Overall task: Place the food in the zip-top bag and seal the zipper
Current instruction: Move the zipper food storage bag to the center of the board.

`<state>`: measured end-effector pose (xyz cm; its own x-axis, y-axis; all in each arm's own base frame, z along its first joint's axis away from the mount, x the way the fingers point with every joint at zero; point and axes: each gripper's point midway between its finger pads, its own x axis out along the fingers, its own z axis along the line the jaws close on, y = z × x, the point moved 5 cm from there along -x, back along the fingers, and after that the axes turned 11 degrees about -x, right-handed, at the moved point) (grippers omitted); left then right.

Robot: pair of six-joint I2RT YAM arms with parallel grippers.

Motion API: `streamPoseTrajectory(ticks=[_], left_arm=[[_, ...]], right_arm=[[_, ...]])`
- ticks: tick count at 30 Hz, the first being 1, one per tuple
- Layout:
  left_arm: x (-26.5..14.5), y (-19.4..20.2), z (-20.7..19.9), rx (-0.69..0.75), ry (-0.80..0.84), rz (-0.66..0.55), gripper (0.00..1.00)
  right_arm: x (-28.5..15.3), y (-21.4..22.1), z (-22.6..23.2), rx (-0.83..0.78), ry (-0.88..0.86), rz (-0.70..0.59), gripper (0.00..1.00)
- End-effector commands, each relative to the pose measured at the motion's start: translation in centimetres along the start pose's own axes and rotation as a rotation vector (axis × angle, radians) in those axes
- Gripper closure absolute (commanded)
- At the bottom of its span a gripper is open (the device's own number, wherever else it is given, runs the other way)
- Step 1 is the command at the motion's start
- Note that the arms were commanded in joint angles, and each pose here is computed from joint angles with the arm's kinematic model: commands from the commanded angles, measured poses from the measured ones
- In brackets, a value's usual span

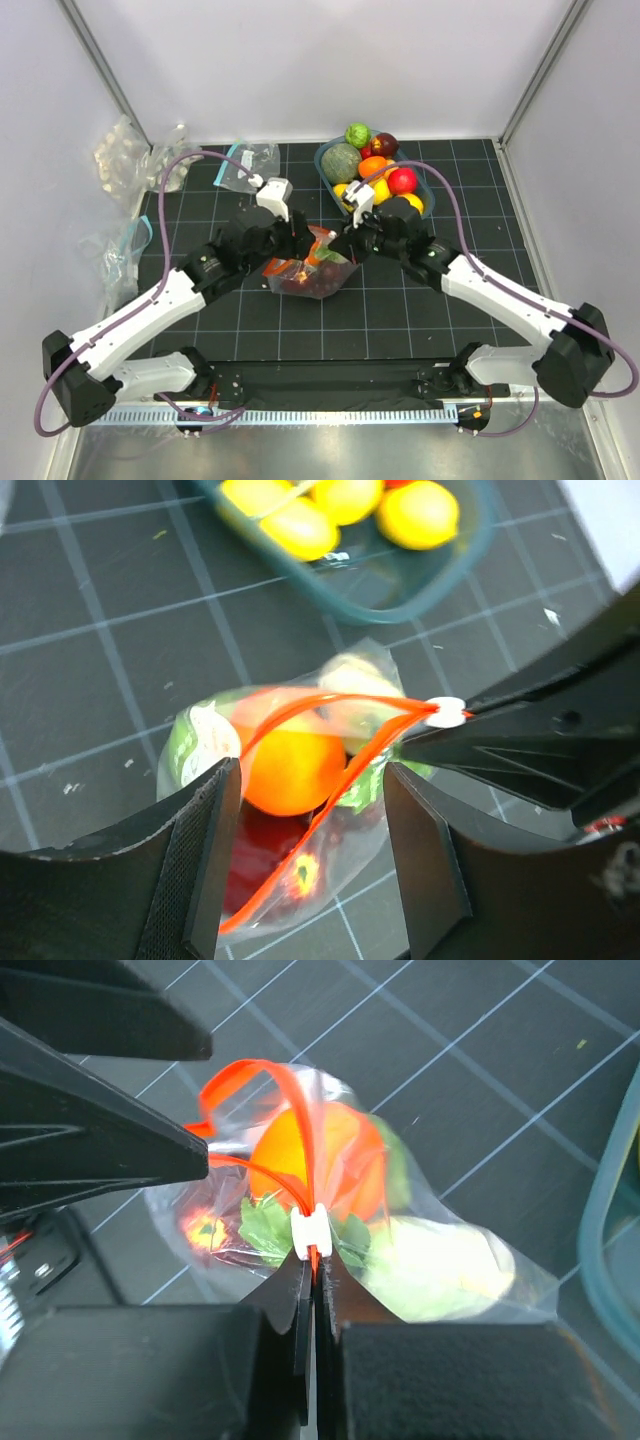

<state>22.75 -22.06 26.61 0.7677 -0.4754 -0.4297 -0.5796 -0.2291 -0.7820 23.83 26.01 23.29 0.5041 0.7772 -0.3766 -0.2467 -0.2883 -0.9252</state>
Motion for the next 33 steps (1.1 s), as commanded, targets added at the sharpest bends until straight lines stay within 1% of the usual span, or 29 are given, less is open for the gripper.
streamPoseTrajectory(ticks=[1,2,3,4,5,6,8,10,12,14,21,24,25,27,28,30,31,33], left_arm=[[-0.9,-0.8,-2.4,0.072,0.129,-0.063,0.38],[-1.0,-0.4,-3.1,0.090,0.187,-0.042,0.39],[-0.7,0.4,-3.0,0.138,0.224,-0.027,0.32],[-0.6,0.3,-3.9,0.153,0.299,-0.048,0.13],[-0.6,0.6,-4.3,0.183,0.348,-0.054,0.05],[-0.7,2.2,-4.7,0.222,0.450,-0.003,0.00],[-1.0,1.9,-5.0,0.260,0.493,-0.053,0.00],[-1.1,1.5,-4.4,0.270,0.459,-0.088,0.00],[-1.3,1.6,-4.1,0.275,0.452,-0.101,0.00],[-1.8,1.3,-4.5,0.290,0.491,-0.124,0.00],[-3.5,0.9,-4.9,0.320,0.554,-0.152,0.06],[-4.0,1.0,-5.1,0.341,0.592,-0.154,0.12],[-4.0,1.1,-5.2,0.348,0.603,-0.146,0.17],[-3.8,1.3,-5.4,0.358,0.617,-0.128,0.23],[-3.7,1.5,-5.6,0.363,0.626,-0.117,0.29],[-3.4,1.9,-6.0,0.373,0.653,-0.085,0.35],[-3.4,1.9,-6.1,0.379,0.661,-0.079,0.41],[-3.3,2.2,-6.4,0.388,0.679,-0.061,0.43]], right_arm=[[-2.9,-2.1,1.7,0.030,-0.061,-0.064,0.99],[-3.3,-2.0,1.9,0.027,-0.069,-0.070,0.99],[-3.8,-1.7,2.1,0.020,-0.074,-0.076,0.99],[-4.1,-1.7,2.3,0.010,-0.083,-0.084,0.99],[-4.4,-1.6,2.3,0.008,-0.083,-0.087,0.99],[-4.6,-1.6,2.3,0.007,-0.077,-0.088,0.99],[-5.2,-1.6,2.5,-0.001,-0.079,-0.091,0.99],[-5.4,-1.7,2.7,-0.012,-0.094,-0.099,0.99],[-5.5,-1.6,2.9,-0.024,-0.112,-0.101,0.99],[-5.4,-1.5,3.1,-0.030,-0.130,-0.094,0.99],[-5.1,-1.1,3.6,-0.053,-0.189,-0.076,0.99],[-5.1,-1.0,3.9,-0.061,-0.219,-0.076,0.99],[-5.1,-1.1,4.2,-0.065,-0.240,-0.080,0.99],[-5.1,-1.1,4.5,-0.072,-0.253,-0.083,0.99],[-5.2,-1.2,4.5,-0.079,-0.257,-0.086,0.99],[-5.2,-1.2,4.8,-0.086,-0.269,-0.088,0.99],[-5.2,-1.2,4.9,-0.088,-0.273,-0.089,0.99],[-5.2,-1.2,5.2,-0.097,-0.283,-0.089,0.99]])
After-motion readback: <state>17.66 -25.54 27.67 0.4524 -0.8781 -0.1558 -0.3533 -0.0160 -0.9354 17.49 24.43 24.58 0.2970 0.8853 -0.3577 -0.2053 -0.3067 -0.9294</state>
